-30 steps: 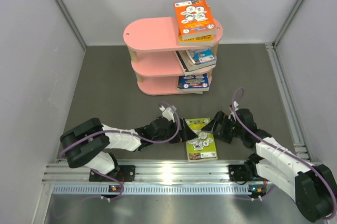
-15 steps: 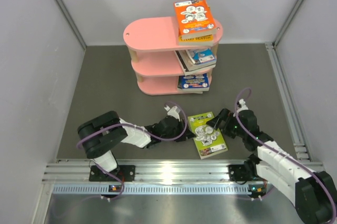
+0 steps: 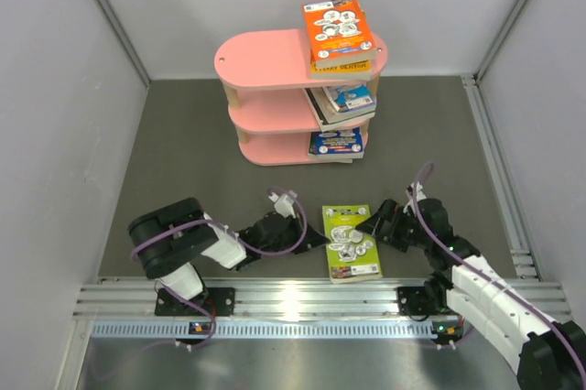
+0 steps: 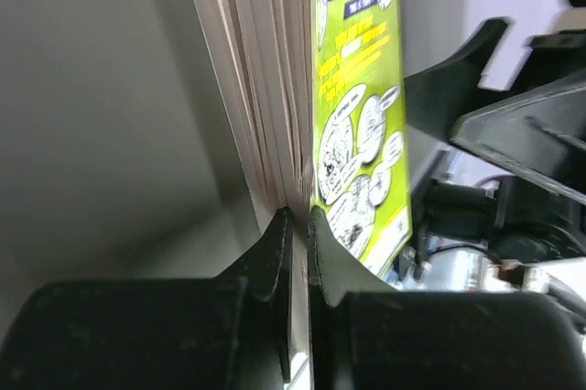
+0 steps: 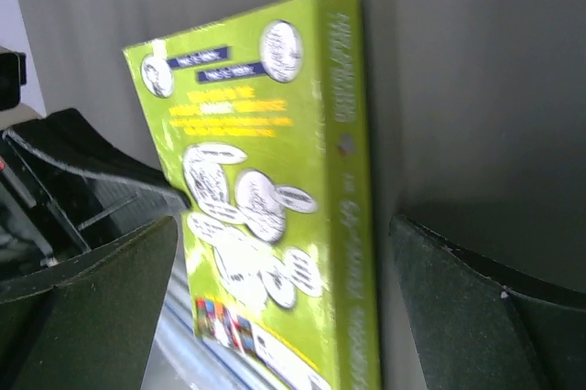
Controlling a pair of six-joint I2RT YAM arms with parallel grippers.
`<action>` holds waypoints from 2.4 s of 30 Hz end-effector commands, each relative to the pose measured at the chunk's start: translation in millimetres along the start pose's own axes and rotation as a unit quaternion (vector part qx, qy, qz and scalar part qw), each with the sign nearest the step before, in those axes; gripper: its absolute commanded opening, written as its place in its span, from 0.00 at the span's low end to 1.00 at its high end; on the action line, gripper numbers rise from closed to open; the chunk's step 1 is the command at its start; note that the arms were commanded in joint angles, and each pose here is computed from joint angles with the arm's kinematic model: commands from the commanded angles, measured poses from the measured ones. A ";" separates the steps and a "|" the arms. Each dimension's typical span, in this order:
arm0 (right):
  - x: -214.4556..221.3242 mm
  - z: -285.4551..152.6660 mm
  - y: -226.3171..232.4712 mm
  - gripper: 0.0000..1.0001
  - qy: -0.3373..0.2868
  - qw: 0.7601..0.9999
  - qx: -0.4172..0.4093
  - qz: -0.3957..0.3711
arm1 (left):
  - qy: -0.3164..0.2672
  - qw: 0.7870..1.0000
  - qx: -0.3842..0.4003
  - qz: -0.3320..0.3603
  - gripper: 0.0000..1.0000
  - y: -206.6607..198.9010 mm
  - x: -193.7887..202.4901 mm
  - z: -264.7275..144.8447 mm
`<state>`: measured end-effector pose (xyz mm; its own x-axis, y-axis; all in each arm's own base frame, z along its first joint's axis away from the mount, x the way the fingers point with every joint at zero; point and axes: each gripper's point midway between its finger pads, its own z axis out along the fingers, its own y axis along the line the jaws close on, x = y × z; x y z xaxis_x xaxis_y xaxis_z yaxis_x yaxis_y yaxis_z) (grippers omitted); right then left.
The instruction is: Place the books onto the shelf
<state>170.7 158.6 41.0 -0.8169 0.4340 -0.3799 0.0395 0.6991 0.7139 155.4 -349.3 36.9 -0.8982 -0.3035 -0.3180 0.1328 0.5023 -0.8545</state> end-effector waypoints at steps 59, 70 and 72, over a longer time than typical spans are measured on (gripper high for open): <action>-114.3 -119.1 304.5 0.00 0.050 0.913 -0.401 -0.064 | -0.137 0.984 -0.017 0.111 0.99 -71.9 -80.9 -127.9; -160.5 -96.5 300.4 0.00 0.050 0.912 -0.407 0.005 | -0.150 0.983 -0.021 0.104 0.99 -65.2 -82.0 -137.7; -165.6 -93.2 295.3 0.00 0.053 0.909 -0.412 0.018 | -0.150 0.983 -0.022 0.104 0.99 -64.7 -81.7 -138.2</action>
<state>258.9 248.0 331.3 -0.9117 0.3246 -0.2517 -0.2341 0.0928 0.9678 161.4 -247.4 171.6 -0.7025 -0.4033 -0.5864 0.2700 0.6113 -0.7439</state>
